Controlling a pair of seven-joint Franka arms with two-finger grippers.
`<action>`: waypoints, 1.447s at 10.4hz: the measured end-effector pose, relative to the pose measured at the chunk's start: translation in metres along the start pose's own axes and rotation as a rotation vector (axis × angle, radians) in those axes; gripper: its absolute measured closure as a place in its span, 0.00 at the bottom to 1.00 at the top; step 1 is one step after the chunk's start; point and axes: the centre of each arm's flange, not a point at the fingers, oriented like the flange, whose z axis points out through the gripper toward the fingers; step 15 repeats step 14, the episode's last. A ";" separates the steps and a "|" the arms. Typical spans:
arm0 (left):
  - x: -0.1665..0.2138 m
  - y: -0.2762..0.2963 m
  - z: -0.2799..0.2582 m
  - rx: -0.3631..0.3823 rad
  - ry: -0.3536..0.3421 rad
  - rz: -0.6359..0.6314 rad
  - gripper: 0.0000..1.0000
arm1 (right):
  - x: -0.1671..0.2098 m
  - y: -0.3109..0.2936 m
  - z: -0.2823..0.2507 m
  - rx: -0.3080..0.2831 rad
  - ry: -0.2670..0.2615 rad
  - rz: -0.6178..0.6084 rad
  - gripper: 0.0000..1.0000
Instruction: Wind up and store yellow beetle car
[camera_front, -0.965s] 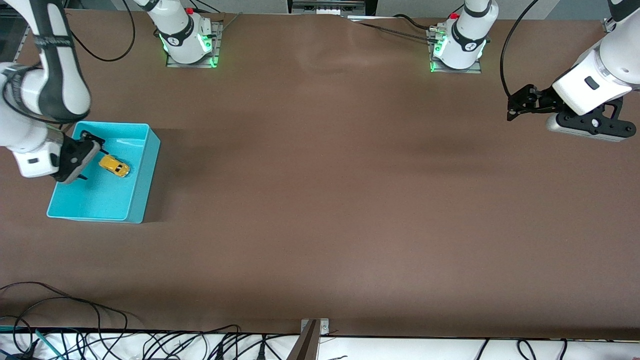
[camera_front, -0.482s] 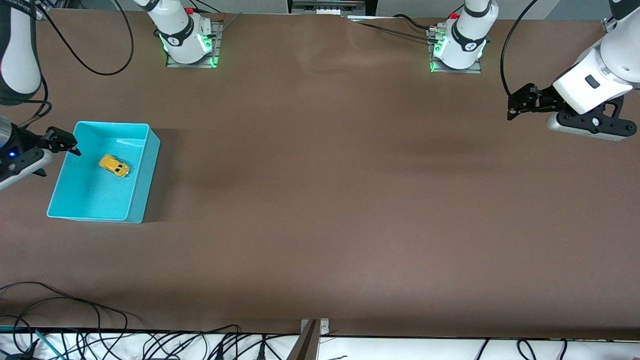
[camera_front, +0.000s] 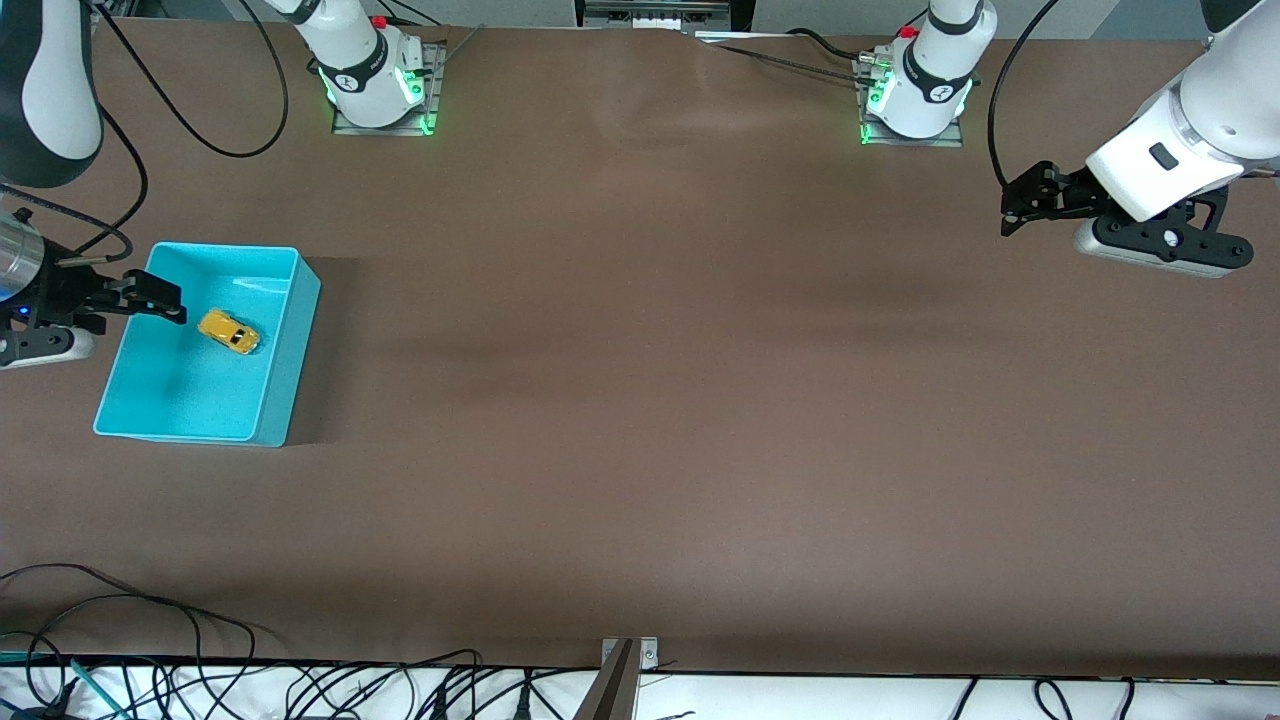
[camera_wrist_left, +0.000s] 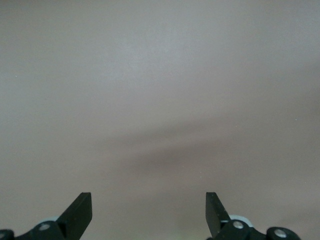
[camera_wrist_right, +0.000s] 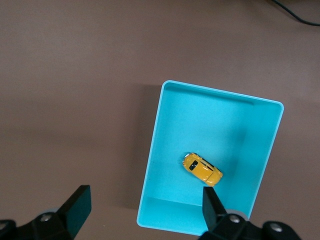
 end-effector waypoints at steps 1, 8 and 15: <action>-0.001 0.000 -0.001 0.000 0.002 -0.001 0.00 | -0.001 -0.001 0.000 0.001 0.003 0.011 0.02; -0.002 0.000 -0.008 0.001 0.013 -0.010 0.00 | -0.021 -0.027 -0.003 -0.021 0.028 0.154 0.00; -0.002 -0.001 -0.009 0.009 0.015 -0.029 0.00 | -0.021 -0.027 -0.006 -0.021 0.036 0.154 0.00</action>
